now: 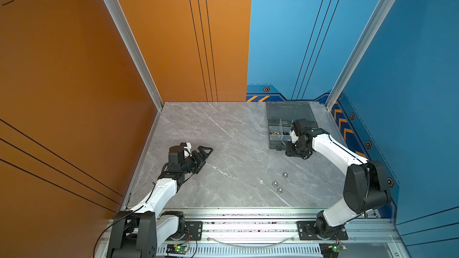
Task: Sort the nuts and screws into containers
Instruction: 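Move the right gripper back over the silver hex nuts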
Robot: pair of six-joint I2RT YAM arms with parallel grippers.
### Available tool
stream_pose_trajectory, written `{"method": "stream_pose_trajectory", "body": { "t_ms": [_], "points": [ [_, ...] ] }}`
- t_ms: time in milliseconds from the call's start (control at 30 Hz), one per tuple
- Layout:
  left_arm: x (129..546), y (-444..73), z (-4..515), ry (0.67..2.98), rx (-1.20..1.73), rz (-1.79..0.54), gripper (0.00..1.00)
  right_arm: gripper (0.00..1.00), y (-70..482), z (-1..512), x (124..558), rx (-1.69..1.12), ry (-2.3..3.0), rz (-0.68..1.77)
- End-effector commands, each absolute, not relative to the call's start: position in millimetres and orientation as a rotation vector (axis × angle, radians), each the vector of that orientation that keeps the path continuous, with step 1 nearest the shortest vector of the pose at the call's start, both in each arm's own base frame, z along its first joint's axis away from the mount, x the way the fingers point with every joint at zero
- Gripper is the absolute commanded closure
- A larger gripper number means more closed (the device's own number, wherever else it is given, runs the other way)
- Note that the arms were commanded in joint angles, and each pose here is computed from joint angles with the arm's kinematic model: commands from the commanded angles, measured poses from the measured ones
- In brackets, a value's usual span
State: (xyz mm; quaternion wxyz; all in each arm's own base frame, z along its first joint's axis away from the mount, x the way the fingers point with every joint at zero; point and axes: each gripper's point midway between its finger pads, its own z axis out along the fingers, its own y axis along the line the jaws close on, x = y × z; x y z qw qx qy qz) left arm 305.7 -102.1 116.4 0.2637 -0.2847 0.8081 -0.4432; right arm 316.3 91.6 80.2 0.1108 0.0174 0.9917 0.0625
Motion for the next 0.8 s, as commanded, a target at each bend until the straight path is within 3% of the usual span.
{"method": "stream_pose_trajectory", "body": {
  "t_ms": [0, 300, 767],
  "points": [
    [308, -106, 123, 2.179, -0.728, -1.216, 0.02, 0.55, 101, 74, 282, 0.082, 2.998, 0.195],
    [308, -106, 124, 2.177, -0.723, -1.219, 0.02, 0.54, 119, 49, 246, 0.014, 3.085, 0.148],
    [306, -107, 125, 2.176, -0.721, -1.222, 0.02, 0.51, 109, 26, 235, 0.015, 3.121, 0.01]
  ]
}}
